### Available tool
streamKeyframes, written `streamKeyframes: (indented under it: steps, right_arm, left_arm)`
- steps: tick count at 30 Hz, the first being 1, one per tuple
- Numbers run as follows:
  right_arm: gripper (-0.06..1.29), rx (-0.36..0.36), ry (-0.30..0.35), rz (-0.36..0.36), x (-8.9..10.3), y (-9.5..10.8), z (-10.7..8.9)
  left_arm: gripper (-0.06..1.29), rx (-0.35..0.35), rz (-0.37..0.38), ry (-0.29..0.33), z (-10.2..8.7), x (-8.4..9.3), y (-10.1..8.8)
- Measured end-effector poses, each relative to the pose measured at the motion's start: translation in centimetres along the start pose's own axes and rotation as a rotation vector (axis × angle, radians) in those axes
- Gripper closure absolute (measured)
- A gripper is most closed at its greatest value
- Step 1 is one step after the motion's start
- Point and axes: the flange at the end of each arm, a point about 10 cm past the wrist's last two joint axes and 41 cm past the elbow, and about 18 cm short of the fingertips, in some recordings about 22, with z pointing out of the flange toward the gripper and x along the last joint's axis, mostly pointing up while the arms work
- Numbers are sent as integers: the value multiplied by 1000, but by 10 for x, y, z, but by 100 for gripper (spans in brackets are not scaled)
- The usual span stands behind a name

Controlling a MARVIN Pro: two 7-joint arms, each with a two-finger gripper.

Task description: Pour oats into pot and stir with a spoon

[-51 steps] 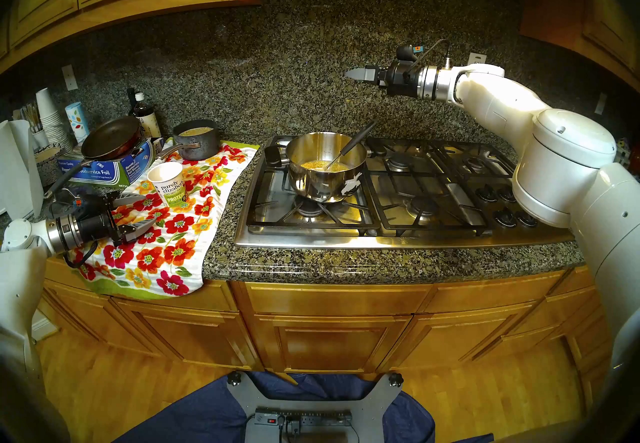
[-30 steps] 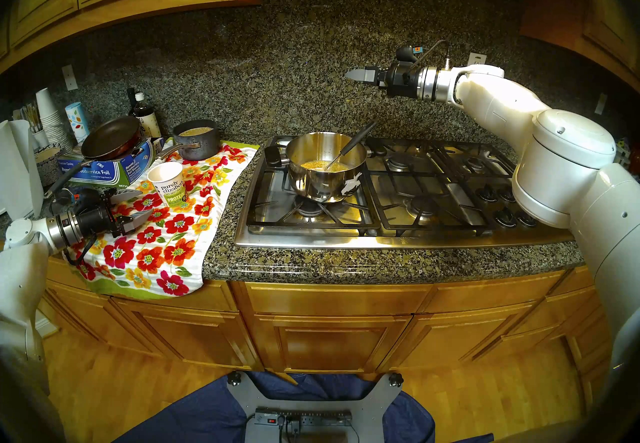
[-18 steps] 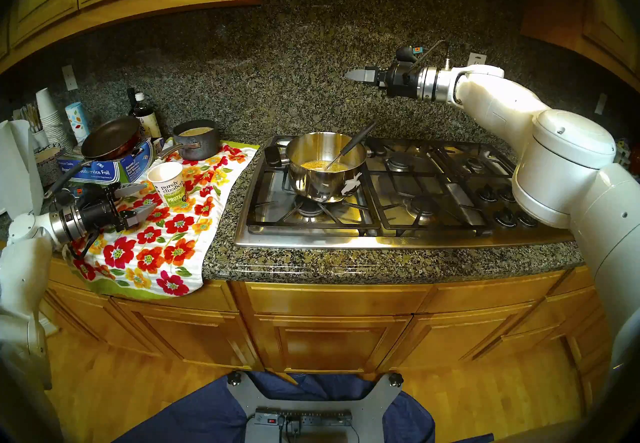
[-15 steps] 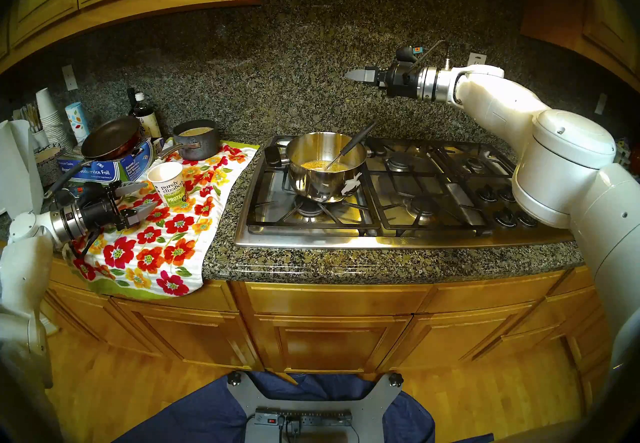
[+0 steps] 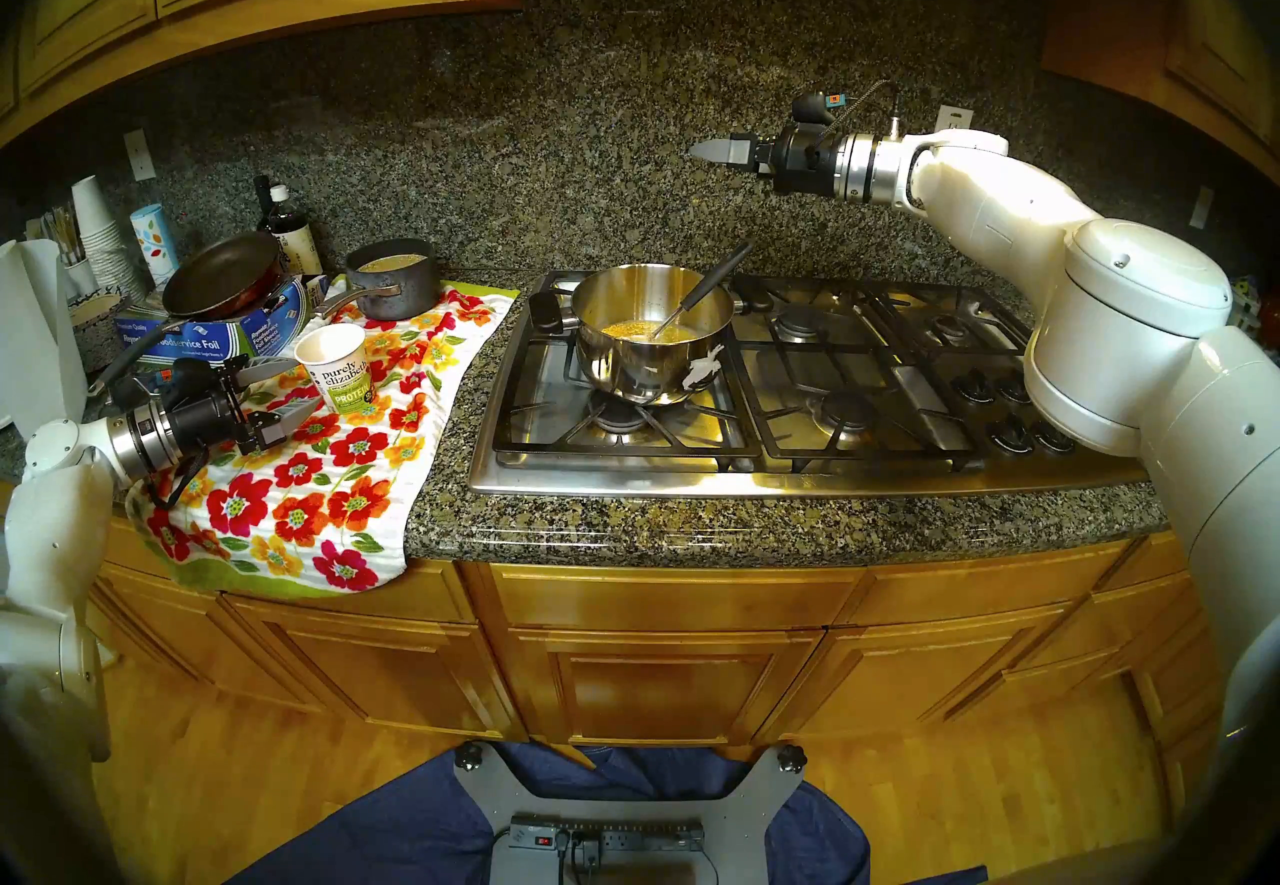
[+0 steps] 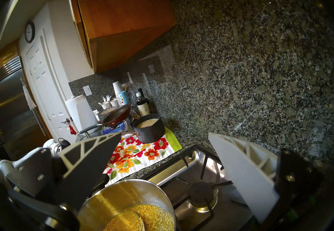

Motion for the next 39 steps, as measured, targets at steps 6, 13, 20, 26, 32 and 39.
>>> streamKeyframes:
  steps: [6,13,20,26,32,39]
  right_arm:
    - [-2,0,0,0,0,0,0]
    - [-2,0,0,0,0,0,0]
    - [-2,0,0,0,0,0,0]
    - [-2,0,0,0,0,0,0]
    - [-2,0,0,0,0,0,0]
    - [-2,0,-1,0,0,0,0]
  left_arm:
    - [2,9,0,-7,4,-2,-3]
    - [2,15,-5,-15,9,-4,-7]
    - [2,10,-13,-17,13,-5,-9]
    - [2,-20,-12,-14,18,-2,-8]
    - [2,-47,-1,-1,27,1,-7]
    - [2,-61,9,13,35,3,-7]
